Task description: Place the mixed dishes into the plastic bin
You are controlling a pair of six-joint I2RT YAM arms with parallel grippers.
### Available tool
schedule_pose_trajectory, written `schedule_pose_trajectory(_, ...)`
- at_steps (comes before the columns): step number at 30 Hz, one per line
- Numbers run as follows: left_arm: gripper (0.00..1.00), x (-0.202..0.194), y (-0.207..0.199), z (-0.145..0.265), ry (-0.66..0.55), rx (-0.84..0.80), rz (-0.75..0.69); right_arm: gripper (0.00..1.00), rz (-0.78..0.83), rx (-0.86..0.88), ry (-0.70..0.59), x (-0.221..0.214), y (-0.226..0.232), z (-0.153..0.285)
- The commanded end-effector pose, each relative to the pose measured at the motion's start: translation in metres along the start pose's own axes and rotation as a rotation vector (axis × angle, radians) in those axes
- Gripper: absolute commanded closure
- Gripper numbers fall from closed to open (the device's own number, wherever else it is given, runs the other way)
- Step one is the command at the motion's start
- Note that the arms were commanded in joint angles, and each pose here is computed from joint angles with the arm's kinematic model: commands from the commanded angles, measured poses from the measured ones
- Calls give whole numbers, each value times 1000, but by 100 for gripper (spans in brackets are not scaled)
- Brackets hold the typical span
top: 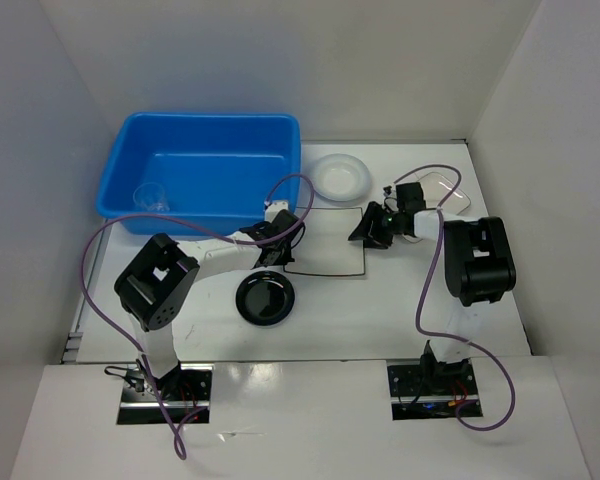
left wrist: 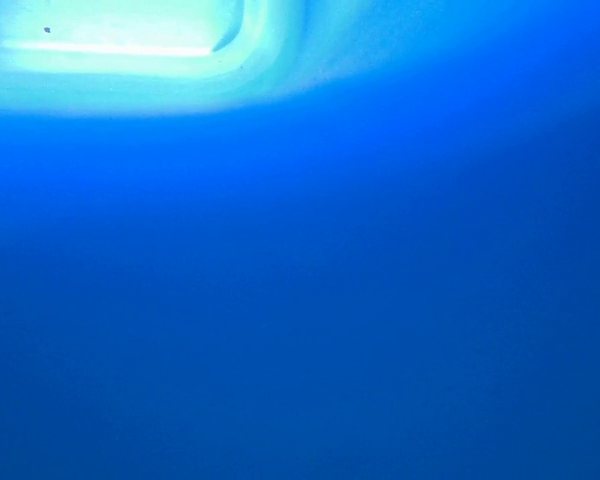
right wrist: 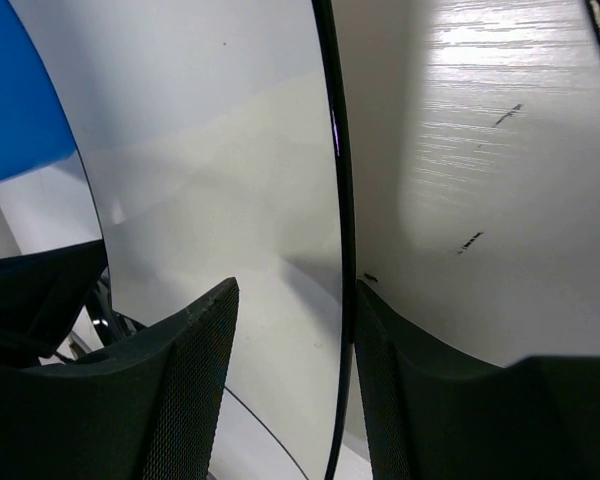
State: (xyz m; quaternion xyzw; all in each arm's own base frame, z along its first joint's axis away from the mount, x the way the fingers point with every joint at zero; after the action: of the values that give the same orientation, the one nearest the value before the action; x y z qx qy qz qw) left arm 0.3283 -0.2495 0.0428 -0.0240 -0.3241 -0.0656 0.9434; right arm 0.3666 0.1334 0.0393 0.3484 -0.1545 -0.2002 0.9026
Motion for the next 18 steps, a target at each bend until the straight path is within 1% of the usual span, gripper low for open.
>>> schedule_pose_trajectory(1,100,-39,-2,4,134,-33,-71,45,8,44,134,-39,-6,-13)
schedule_pose_trajectory(4,100,-39,-2,4,134,-33,-71,45,15,71,141,-41,-2,-11)
schedule_pose_trajectory(8,100,-39,-2,4,134,-33,-71,45,16,170,158,-42,13,-10)
schedule_pose_trajectory(10,100,-39,-1,4,129,-25,-71,45,-13,164,184,-49,7,-13)
schedule_pose_trajectory(12,100,-39,-1,4,129,-25,-71,49,-14,163,185,-49,5,-15)
schedule_pose_trajectory(15,100,-39,-1,4,129,-25,-71,52,-31,182,193,-50,7,-17)
schedule_pose_trajectory(17,100,-39,-1,4,129,-25,-71,57,-40,182,194,-50,7,-17)
schedule_pose_trajectory(18,100,-39,-1,4,129,-25,-71,68,-40,182,194,-50,7,-17)
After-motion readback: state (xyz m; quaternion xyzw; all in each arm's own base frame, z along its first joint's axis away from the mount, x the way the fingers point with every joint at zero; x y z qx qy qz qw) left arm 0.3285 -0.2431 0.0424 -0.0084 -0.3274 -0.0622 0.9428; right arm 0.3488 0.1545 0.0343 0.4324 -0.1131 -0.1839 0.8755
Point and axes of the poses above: each gripper's point midway between its finger pads, its own z axis back along the fingers, its own y axis along the line the jaws close on, x = y × z, the point moved 2 cm from there along z, back along the fingers, and after that the axes turned 12 degrees about -z, right-handed, at the moved point
